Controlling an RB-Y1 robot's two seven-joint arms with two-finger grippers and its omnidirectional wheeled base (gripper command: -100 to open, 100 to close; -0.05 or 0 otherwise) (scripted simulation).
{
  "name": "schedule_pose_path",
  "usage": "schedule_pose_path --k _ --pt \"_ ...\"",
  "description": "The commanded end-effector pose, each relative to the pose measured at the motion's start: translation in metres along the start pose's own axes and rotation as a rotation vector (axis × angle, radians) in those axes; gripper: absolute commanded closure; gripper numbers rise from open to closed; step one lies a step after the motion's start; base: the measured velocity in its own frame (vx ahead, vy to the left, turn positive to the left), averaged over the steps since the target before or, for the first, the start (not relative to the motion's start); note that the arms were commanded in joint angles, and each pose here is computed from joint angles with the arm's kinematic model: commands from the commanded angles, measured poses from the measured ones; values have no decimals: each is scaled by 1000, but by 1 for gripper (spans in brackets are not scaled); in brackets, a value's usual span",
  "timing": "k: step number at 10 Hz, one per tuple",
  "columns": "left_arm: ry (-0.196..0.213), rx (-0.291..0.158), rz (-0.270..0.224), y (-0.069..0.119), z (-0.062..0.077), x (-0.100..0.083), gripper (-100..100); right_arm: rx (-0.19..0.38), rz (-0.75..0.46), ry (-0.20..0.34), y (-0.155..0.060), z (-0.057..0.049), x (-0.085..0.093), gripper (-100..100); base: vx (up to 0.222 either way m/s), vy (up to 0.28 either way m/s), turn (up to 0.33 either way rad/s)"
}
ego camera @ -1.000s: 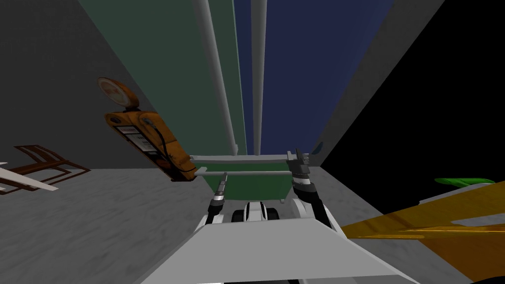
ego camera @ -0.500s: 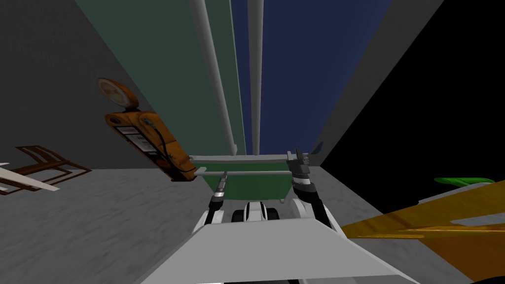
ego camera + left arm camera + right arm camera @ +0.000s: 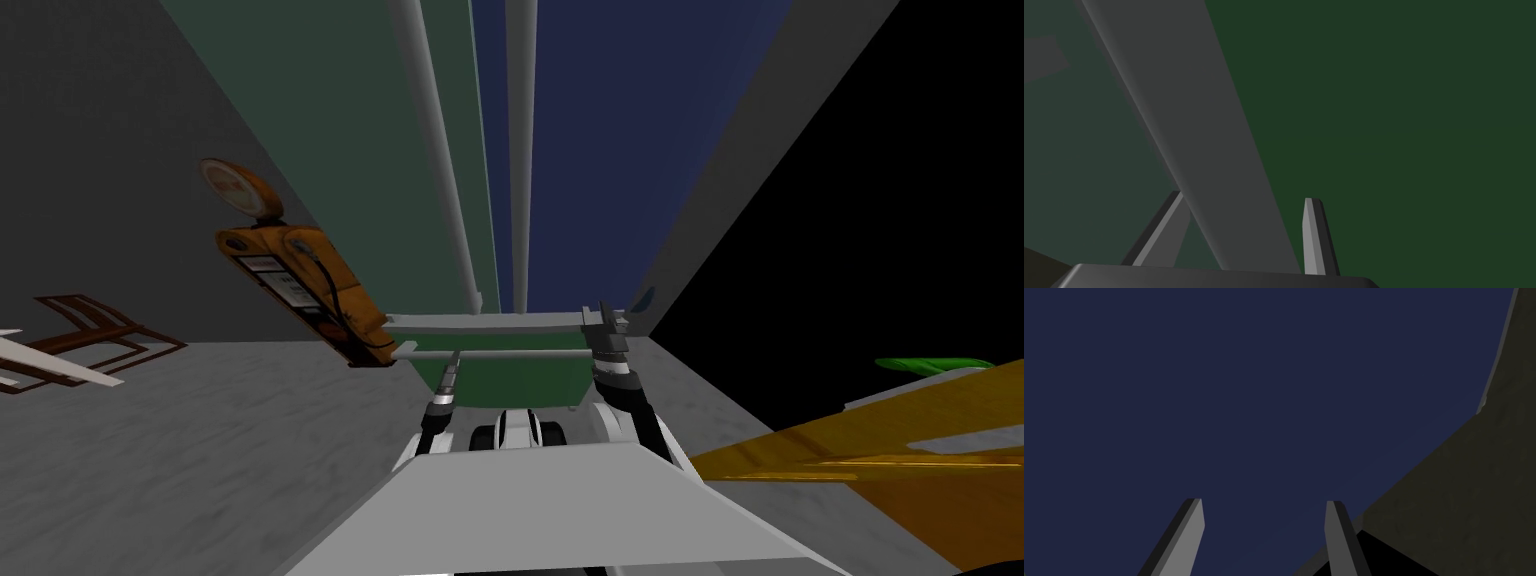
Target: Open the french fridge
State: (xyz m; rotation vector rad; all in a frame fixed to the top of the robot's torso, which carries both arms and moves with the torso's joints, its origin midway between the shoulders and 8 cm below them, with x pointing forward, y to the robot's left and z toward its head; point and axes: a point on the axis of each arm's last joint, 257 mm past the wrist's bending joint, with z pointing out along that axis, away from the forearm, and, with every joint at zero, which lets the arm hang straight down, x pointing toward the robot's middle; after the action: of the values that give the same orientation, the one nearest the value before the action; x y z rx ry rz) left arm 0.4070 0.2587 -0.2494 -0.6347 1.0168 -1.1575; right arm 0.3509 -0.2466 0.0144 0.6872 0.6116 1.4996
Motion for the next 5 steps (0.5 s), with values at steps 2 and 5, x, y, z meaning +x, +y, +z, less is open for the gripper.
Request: schedule_pose_path --k 2,5 --pt "12 -18 -3 3 12 -3 100 0 0 0 0 0 0 0 -188 -7 20" --pt "19 -23 -6 5 11 -5 100 0 0 0 0 0 0 0 -150 -15 23"
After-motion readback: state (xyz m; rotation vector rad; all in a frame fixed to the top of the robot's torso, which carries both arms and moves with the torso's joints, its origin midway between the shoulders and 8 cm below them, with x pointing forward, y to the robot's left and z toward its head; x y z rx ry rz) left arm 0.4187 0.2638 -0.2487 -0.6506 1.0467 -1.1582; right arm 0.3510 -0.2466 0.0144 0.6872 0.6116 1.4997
